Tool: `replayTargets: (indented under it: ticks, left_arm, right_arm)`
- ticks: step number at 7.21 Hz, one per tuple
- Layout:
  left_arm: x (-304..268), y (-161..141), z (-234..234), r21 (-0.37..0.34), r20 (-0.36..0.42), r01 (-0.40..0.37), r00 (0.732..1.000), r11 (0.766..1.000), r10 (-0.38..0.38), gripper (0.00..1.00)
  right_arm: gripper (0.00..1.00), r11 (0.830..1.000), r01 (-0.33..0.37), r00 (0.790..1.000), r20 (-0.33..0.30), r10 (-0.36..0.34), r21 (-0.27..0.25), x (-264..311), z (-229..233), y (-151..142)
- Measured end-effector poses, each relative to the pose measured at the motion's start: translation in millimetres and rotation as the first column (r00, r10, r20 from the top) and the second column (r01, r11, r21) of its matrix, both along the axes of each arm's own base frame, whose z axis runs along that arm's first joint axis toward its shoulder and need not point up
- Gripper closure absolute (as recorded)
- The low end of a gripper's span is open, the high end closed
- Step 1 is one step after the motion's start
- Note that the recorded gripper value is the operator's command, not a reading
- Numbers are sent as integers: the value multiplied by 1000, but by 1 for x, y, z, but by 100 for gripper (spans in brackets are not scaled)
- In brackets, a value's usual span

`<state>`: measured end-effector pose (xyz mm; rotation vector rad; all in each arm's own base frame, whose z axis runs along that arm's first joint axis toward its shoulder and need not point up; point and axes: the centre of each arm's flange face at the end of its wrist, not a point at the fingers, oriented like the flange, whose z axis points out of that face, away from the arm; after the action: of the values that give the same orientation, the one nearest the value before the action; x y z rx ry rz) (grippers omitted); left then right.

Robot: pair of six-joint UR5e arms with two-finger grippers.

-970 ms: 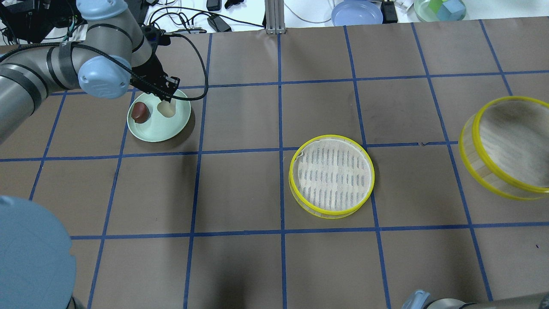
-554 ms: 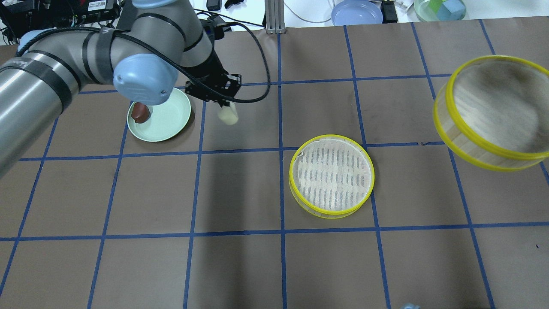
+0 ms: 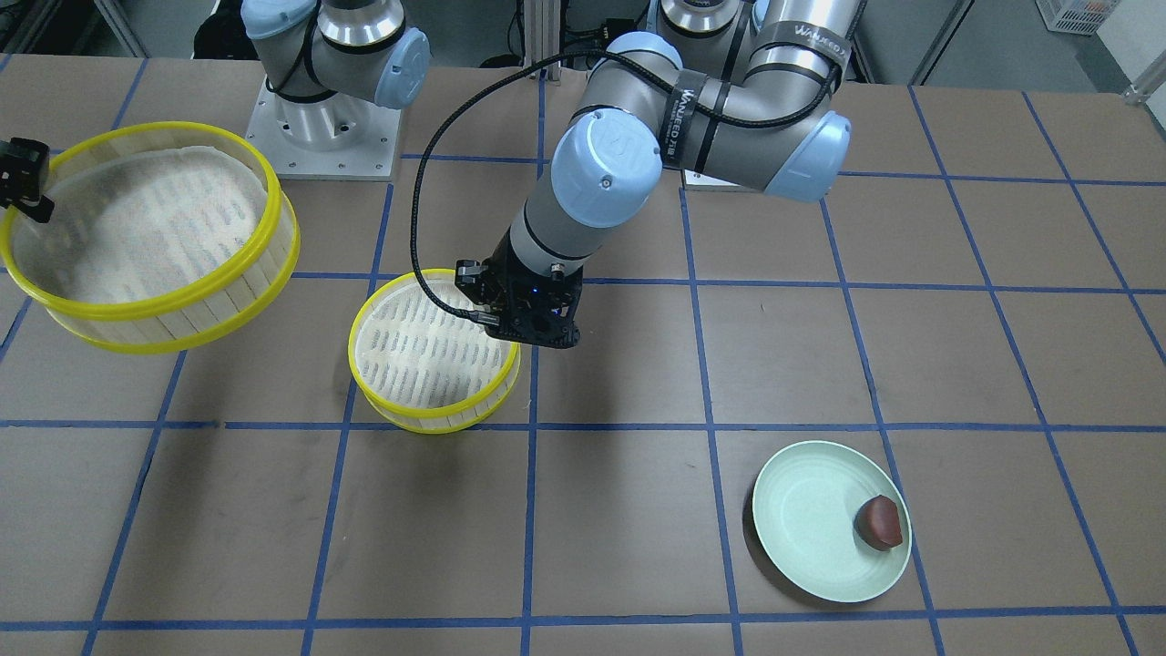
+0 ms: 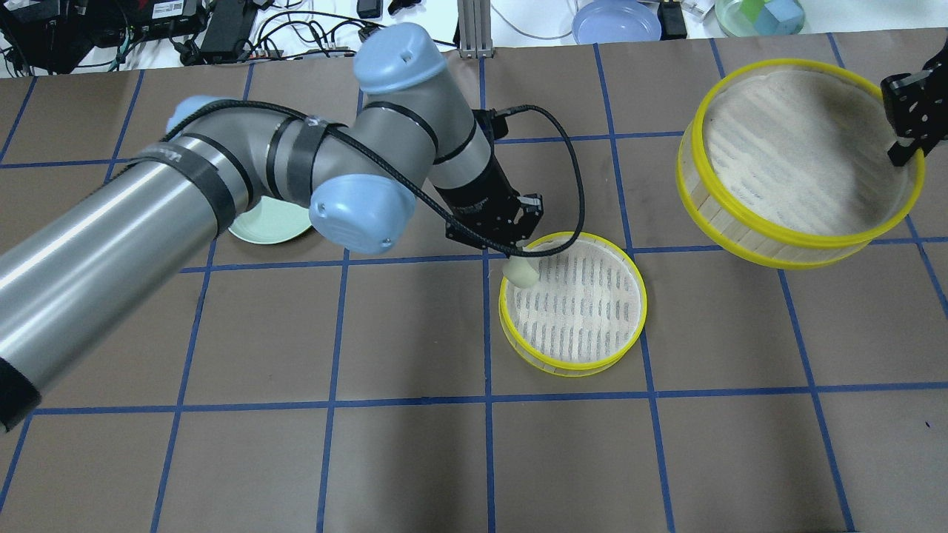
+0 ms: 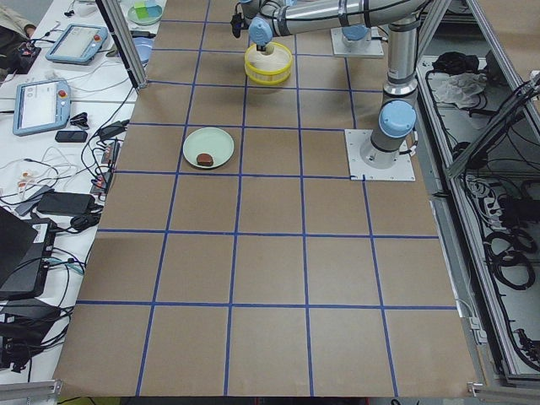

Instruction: Stack buns with steamer

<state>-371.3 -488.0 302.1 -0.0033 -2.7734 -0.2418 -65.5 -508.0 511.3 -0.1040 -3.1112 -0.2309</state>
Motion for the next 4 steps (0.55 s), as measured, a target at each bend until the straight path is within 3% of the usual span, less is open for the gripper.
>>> replayTargets:
  ticks: [1, 2, 3, 4]
  left_arm:
    - [-6, 9, -22, 24, -3, 6, 1000, 1000, -6, 95]
    - [-8, 13, -38, 44, 3, 7, 1000, 999, -7, 80]
    - [-9, 14, -46, 54, 6, 6, 1000, 999, -7, 54]
    - [-10, 13, -49, 57, 7, 4, 1000, 998, -4, 39]
  right_arm:
    - [100, 1000, -1, 1000, 1, 1, 5, 1, -1, 0]
    - [100, 1000, -2, 1000, 0, 2, 9, 2, -2, 1]
    - [100, 1000, -3, 1000, 1, 3, 11, 2, -3, 1]
    - [100, 1000, -4, 1000, 3, 4, 14, 3, -4, 1]
